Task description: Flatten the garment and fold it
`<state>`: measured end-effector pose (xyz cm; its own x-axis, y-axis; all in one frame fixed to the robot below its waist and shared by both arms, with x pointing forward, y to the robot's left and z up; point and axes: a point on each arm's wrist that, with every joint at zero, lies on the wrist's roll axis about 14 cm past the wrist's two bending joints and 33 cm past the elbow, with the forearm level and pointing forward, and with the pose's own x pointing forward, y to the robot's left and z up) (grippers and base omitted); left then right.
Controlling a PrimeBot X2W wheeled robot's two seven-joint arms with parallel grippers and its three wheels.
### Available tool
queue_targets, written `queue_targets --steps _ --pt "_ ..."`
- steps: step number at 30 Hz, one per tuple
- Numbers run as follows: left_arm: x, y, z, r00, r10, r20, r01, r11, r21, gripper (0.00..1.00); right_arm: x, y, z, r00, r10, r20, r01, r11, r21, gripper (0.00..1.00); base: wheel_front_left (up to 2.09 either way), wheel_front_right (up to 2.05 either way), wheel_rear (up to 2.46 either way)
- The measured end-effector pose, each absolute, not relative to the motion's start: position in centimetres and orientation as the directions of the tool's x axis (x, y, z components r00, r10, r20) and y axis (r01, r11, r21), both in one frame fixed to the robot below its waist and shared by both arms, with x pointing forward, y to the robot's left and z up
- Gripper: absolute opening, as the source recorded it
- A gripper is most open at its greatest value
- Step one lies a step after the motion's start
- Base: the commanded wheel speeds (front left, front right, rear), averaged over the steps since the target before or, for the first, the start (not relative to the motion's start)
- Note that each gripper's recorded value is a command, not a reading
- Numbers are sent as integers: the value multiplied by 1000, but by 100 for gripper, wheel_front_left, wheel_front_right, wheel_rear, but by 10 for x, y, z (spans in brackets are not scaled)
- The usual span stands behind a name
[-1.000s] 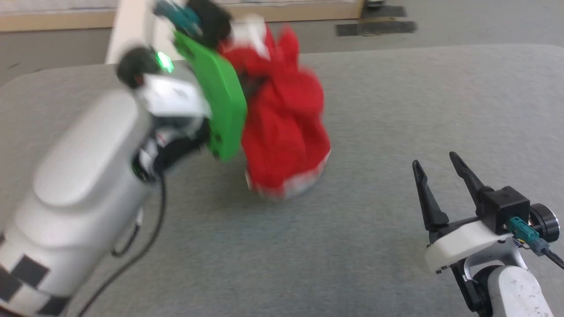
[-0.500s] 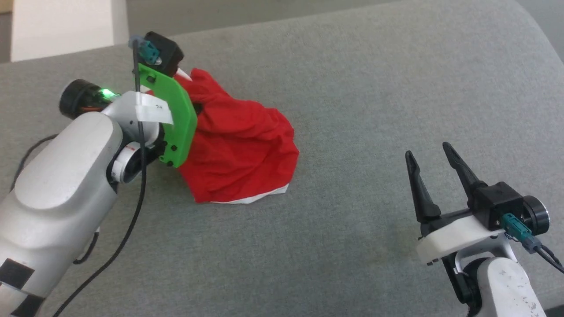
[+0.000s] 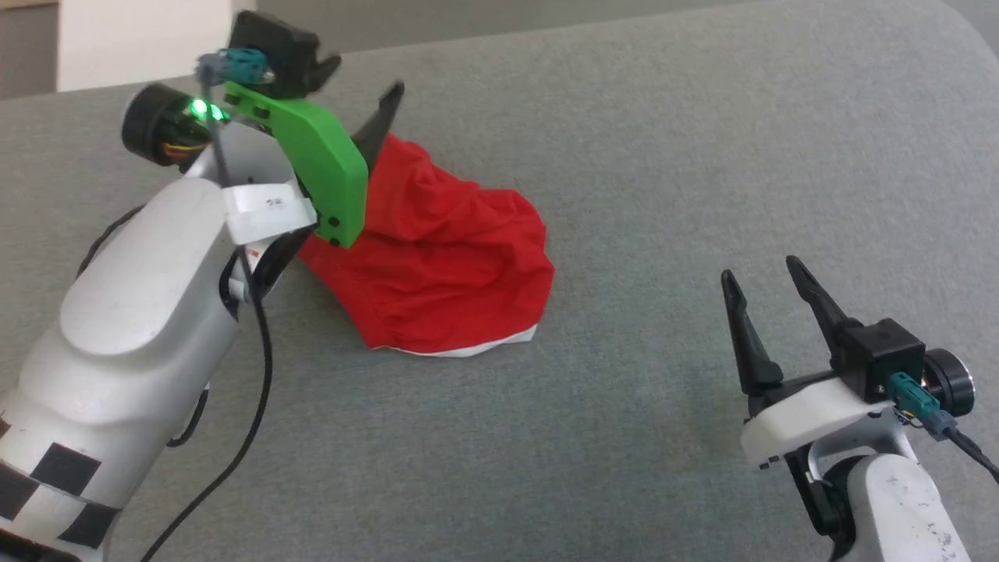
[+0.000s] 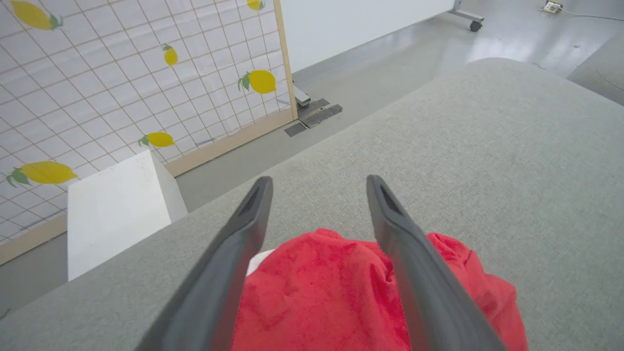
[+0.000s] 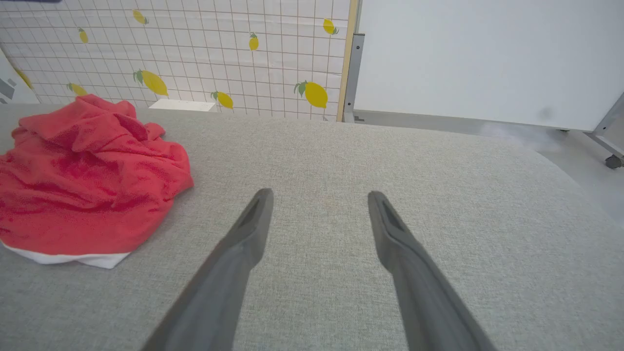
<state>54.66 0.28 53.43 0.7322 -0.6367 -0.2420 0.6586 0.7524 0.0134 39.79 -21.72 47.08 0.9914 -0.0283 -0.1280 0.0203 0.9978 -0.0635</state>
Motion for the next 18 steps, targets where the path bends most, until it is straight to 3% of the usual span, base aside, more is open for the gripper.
queue_targets --steps 7,18 --pt "530 61 587 875 -484 -12 484 875 14 100 398 -204 486 994 23 -103 -29 997 -65 100 0 0 0" --pt "437 137 553 969 -247 -8 246 968 -47 100 395 -169 513 989 144 -42 -146 988 -51 100 0 0 0"
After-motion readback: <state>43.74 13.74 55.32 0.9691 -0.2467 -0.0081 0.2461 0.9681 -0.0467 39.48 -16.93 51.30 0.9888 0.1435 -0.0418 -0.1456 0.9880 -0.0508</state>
